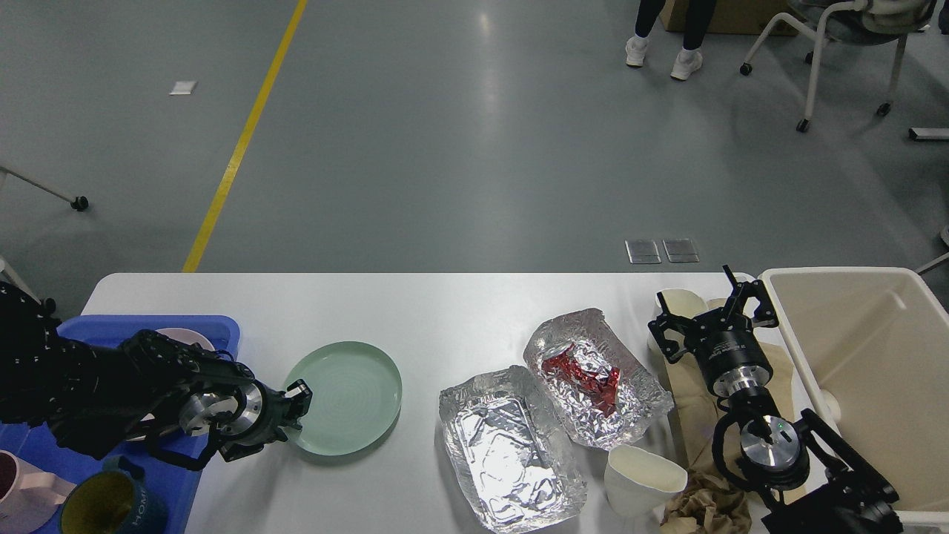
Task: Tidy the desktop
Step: 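Grip the green plate rim with the left gripper and tilt it up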
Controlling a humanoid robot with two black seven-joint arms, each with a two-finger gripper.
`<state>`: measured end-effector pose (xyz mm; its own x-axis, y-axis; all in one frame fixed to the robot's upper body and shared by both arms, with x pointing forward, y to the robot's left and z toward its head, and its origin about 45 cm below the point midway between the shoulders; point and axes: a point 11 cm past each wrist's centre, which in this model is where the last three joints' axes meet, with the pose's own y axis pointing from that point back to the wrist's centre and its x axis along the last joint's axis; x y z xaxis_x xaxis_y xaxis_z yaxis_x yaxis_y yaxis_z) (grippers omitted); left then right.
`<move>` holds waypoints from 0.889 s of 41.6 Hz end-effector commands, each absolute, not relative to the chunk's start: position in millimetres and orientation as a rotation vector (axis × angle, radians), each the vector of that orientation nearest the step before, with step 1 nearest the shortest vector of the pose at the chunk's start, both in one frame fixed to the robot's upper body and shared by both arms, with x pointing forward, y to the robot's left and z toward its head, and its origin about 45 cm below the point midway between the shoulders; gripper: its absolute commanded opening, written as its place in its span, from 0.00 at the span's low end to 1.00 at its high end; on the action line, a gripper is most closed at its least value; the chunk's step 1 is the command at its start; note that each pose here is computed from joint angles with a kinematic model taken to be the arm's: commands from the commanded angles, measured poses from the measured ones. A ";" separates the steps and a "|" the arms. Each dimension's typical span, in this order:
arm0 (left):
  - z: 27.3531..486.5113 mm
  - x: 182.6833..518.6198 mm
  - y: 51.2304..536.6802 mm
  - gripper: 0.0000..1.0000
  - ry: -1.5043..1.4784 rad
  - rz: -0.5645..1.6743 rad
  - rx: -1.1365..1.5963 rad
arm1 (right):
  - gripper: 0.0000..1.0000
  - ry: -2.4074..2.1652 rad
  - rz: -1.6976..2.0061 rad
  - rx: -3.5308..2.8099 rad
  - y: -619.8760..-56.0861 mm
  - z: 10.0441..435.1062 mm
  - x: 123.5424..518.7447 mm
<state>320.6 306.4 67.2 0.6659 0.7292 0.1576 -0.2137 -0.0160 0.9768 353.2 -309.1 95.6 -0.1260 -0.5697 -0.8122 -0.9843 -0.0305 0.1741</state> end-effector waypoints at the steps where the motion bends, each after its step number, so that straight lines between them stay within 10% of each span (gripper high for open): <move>1: 67.1 320.7 306.6 0.09 0.470 0.792 1.396 | 1.00 1.732 1.045 -1.631 -308.7 95.6 353.2; 23: 74.4 324.4 299.6 0.00 0.477 0.734 1.379 | 1.00 1.732 1.045 -1.631 -308.7 95.6 353.2; 37: 185.8 354.6 305.5 0.00 0.386 0.614 1.381 | 1.00 1.737 1.046 -1.631 -309.4 95.0 352.9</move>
